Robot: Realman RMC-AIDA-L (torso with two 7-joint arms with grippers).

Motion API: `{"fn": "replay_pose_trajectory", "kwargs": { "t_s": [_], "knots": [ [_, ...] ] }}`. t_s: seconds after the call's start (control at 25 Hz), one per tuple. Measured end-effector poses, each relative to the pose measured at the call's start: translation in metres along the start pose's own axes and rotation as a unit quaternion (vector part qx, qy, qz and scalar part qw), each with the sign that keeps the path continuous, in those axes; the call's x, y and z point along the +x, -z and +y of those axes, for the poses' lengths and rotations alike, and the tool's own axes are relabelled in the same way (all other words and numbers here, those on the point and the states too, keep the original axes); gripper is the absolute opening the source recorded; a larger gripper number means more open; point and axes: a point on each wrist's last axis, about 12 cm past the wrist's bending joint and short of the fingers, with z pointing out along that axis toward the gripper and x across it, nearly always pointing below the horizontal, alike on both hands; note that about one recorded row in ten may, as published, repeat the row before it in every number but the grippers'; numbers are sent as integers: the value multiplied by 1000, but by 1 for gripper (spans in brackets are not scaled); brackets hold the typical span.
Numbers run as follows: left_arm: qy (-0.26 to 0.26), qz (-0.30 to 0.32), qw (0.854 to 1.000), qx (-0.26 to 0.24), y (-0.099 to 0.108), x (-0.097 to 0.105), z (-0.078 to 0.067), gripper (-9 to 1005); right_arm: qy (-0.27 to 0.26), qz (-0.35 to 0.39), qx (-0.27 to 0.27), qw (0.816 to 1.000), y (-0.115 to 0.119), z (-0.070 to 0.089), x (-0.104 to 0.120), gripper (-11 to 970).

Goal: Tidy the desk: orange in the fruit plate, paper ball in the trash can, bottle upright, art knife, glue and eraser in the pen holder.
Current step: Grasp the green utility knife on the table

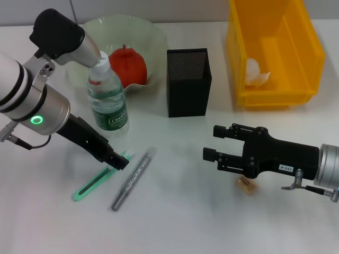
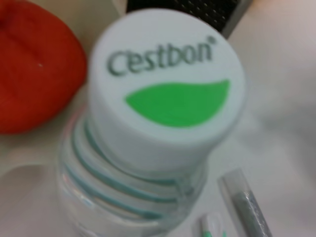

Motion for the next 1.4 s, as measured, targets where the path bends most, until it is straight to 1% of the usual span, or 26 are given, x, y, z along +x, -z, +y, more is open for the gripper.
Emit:
{"fn": "replay_pose_trajectory", "kwargs": {
  "t_s": [0.28, 0.52, 0.8, 1.04, 1.4],
  "knots": [
    [1, 1, 1000, -2, -6, 2, 0, 782, -1, -1, 9, 1000, 0, -2, 0, 700],
    [-17, 18, 1000, 0, -14, 2, -7, 782, -7, -8, 15, 1000, 0, -2, 0, 700],
    [-15, 19, 1000, -1, -17, 3, -6, 783, -7, -8, 15, 1000, 0, -2, 0, 700],
    [-22, 24, 999, -1, -19, 3, -8, 686, -8, -8, 15, 1000, 0, -2, 1, 700],
    [-21, 22, 1000, -6, -20, 3, -7, 543, -11, -8, 14, 1000, 0, -1, 2, 700]
  ]
}}
